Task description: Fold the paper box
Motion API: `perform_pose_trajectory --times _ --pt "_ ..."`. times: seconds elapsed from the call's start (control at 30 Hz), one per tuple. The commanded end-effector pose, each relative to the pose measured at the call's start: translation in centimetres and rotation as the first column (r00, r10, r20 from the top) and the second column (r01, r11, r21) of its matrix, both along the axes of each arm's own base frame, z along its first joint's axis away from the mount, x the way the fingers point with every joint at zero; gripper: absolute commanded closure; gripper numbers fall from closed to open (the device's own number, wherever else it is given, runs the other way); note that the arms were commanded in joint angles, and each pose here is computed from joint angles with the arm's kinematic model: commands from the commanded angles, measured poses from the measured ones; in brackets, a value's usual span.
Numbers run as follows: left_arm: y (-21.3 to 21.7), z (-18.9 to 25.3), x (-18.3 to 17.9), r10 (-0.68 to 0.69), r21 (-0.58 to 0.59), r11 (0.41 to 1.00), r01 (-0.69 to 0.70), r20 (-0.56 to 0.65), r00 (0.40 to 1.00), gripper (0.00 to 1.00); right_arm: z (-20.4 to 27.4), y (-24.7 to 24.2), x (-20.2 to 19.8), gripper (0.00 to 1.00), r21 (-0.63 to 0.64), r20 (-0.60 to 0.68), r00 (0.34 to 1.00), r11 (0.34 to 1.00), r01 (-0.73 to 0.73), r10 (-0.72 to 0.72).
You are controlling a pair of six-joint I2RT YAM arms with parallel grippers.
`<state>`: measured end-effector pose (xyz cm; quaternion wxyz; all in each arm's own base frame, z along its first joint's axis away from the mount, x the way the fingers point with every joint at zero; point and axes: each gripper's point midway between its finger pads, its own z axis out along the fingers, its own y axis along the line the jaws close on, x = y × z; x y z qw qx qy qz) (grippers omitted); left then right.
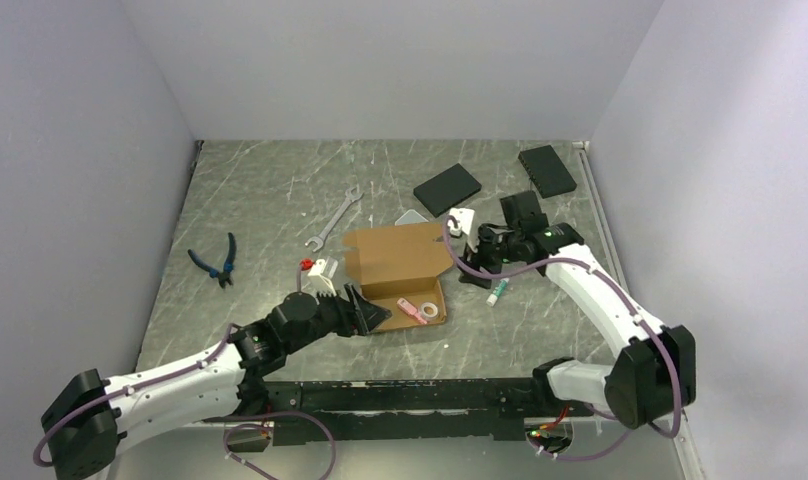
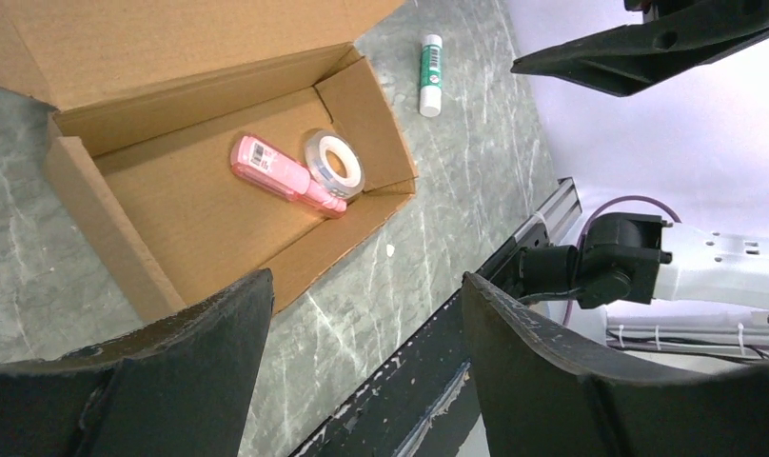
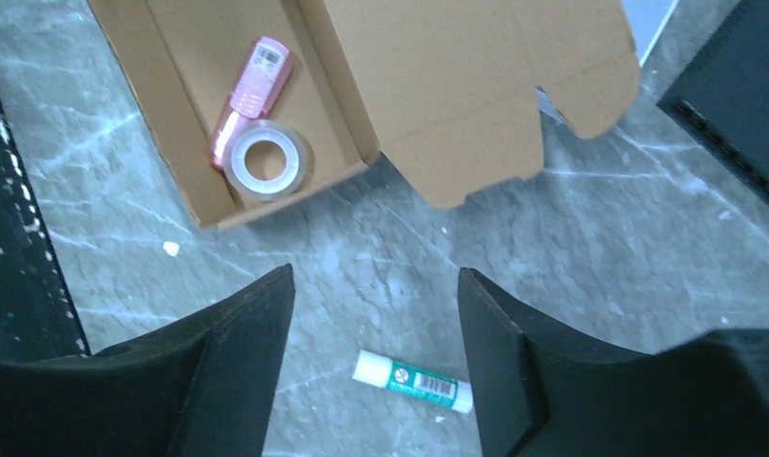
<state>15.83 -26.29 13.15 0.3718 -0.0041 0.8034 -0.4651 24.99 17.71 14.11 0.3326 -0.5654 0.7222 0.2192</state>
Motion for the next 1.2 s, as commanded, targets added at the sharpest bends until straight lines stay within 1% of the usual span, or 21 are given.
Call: perform_pose_trajectory --times 0.0,0.07,0.1,0.17,0.27,0.3,0.33,0.4,0.5,0.63,0.77,0.83,0.97,1.07,1.17 --pt "-0.6 3.7 0.0 -0.037 -0.051 0.998 0.041 0.087 0.996 0.23 0.4 -1.3 -1.4 0.28 0.005 0.068 0.995 0.997 -0.079 0.078" --pt "-0.4 4.0 0.0 -0.039 -0.046 0.998 0.044 0.105 0.994 0.22 0.1 -1.8 -1.3 0.2 0.005 0.093 0.993 0.997 -0.079 0.078" --pt "-0.3 4.2 0.0 -0.035 -0.044 0.998 0.041 0.115 0.993 0.19 -0.3 -2.1 -1.2 0.15 0.003 0.091 0.993 0.997 -0.071 0.07" --pt "0.2 4.2 0.1 -0.022 -0.03 0.999 0.026 0.124 0.992 0.13 -1.8 -3.0 -1.3 0.13 -0.019 0.057 0.995 0.997 -0.079 0.08" --pt "0.9 4.2 0.2 -0.005 -0.01 1.0 0.007 0.138 0.99 0.09 -3.2 -4.4 -1.3 0.12 -0.038 0.017 0.997 0.997 -0.07 0.07" --pt "1.0 4.0 0.2 -0.004 -0.005 1.0 0.005 0.137 0.991 0.09 -3.7 -4.7 -1.8 0.12 -0.038 0.015 0.995 0.994 -0.099 0.1" --pt "1.1 3.9 0.0 -0.009 -0.006 1.0 0.009 0.136 0.991 0.09 -4.4 -5.1 -2.7 0.1 -0.054 0.023 0.986 0.985 -0.164 0.165" --pt "1.1 3.5 -0.4 -0.023 -0.021 0.999 0.025 0.123 0.992 0.09 -6.3 -6.0 -4.9 0.05 -0.114 0.033 0.945 0.94 -0.321 0.327" --pt "1.1 3.0 -0.9 -0.033 -0.04 0.999 0.037 0.103 0.994 0.1 -7.8 -6.9 -5.5 0.03 -0.17 0.036 0.919 0.909 -0.381 0.392" --pt "1.4 3.0 -1.2 -0.039 -0.024 0.999 0.041 0.099 0.994 0.1 -8.0 -7.1 -4.3 0.03 -0.203 0.048 0.91 0.896 -0.395 0.412" --pt "1.8 2.5 -1.4 -0.042 0.015 0.999 0.041 0.08 0.996 0.1 -8.9 -8.5 -2.6 0.04 -0.3 0.028 0.901 0.864 -0.405 0.433" --pt "1.8 2.3 -1.5 -0.043 0.014 0.999 0.042 0.07 0.997 0.1 -9.3 -8.9 -1.8 0.05 -0.328 0.019 0.898 0.851 -0.41 0.44" --pt "2.2 1.8 -1.9 -0.042 0.021 0.999 0.042 0.042 0.998 0.1 -9.6 -9.2 -0.5 0.1 -0.354 -0.002 0.909 0.85 -0.391 0.417" --pt "2.5 1.6 -2.0 -0.033 0.013 0.999 0.033 0.034 0.999 0.11 -10.3 -10.0 0.2 0.14 -0.399 0.009 0.92 0.845 -0.355 0.391" --pt "2.6 1.8 -1.9 -0.025 0.006 1.0 0.024 0.043 0.999 0.11 -11.0 -10.4 0.7 0.19 -0.421 -0.006 0.928 0.841 -0.34 0.372"
